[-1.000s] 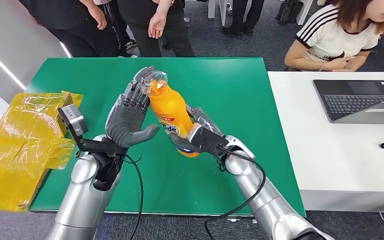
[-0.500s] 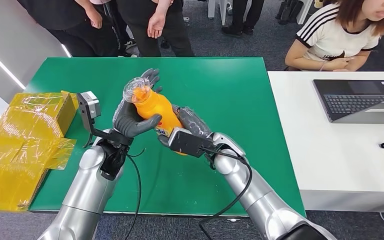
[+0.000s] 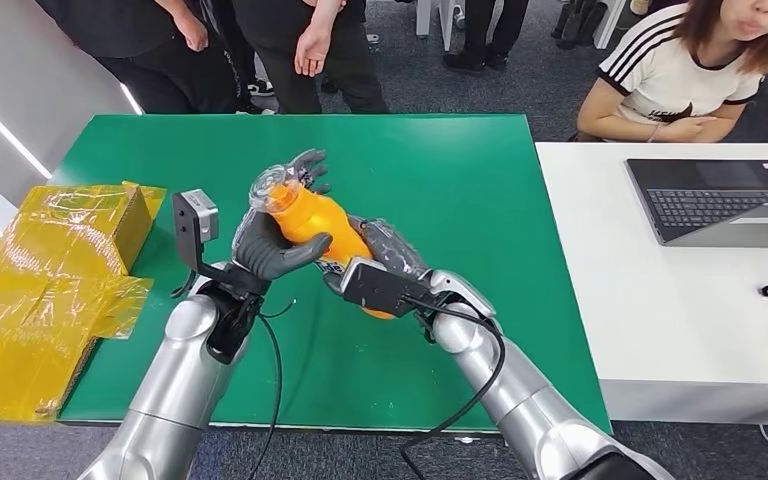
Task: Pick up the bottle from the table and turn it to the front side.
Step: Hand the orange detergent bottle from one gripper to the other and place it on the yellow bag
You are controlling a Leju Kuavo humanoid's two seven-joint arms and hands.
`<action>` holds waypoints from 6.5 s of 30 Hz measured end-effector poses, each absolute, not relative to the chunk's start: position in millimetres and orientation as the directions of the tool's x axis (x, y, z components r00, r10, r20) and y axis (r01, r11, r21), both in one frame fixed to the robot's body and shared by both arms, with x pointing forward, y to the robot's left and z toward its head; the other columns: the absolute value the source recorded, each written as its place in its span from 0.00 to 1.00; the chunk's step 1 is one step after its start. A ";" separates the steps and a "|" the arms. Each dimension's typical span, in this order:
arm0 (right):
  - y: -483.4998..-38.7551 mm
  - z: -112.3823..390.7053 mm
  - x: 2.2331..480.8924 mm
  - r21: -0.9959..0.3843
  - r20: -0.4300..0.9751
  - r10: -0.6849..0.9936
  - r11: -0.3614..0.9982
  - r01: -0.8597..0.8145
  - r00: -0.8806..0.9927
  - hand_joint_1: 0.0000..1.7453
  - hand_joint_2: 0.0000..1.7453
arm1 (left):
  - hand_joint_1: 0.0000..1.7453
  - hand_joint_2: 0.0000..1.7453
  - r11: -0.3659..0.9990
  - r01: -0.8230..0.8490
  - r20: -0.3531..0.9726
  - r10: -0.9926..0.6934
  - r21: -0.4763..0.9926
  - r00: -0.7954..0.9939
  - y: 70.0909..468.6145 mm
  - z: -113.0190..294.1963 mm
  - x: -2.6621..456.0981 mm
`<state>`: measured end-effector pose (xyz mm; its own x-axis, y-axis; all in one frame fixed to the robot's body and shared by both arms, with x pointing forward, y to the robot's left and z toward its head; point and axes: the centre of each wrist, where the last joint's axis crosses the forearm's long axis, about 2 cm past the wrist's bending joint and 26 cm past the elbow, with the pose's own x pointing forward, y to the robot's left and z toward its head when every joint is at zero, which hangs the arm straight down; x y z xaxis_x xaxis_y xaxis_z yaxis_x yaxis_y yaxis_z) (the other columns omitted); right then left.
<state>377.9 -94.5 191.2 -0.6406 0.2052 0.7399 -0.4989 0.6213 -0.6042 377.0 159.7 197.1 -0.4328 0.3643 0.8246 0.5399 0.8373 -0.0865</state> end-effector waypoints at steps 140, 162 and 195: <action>-242.0 151.6 255.4 -0.561 0.641 0.307 0.813 -0.156 -0.703 0.00 1.00 | 1.00 1.00 -0.344 0.365 -0.154 -0.874 0.865 -0.460 349.4 142.4 400.0; -239.5 156.0 264.1 -0.564 0.637 0.295 0.808 -0.170 -0.712 0.00 1.00 | 0.00 1.00 -0.289 0.453 -0.045 -0.879 0.844 -0.476 352.4 134.1 411.2; -239.2 153.8 255.5 -0.576 0.645 0.306 0.797 -0.182 -0.700 0.00 1.00 | 0.00 1.00 0.087 -0.476 -0.207 -0.822 0.875 -0.531 272.4 127.2 351.9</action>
